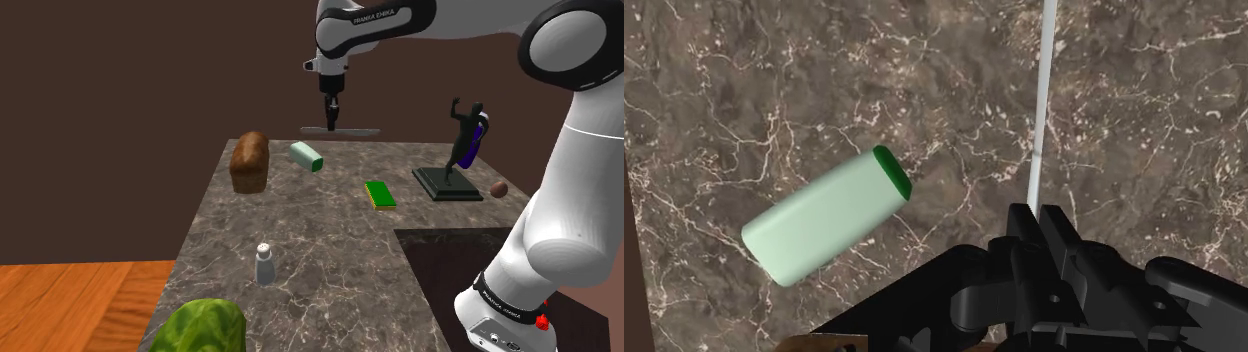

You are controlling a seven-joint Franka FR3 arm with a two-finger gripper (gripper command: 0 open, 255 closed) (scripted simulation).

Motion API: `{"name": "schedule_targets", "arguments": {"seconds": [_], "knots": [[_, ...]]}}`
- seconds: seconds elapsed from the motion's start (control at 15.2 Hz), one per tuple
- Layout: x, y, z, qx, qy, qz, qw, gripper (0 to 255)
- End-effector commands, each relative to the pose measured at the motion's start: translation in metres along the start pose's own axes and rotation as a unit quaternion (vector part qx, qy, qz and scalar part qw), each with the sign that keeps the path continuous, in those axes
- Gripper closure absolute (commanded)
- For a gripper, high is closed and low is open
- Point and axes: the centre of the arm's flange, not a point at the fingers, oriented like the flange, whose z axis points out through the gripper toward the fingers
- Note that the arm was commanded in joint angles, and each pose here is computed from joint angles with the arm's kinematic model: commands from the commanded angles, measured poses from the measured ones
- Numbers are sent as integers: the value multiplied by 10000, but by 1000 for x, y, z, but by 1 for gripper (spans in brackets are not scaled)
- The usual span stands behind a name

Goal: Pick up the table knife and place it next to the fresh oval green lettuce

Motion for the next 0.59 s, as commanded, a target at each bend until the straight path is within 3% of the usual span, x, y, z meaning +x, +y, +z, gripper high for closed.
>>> {"name": "schedule_targets", "arguments": {"seconds": [0.0, 0.2, 0.53], "knots": [[-2, 0, -10, 2, -3, 0, 10000, 255], [-3, 0, -24, 2, -3, 0, 10000, 255], [33, -55, -25, 2, -3, 0, 10000, 255]]}}
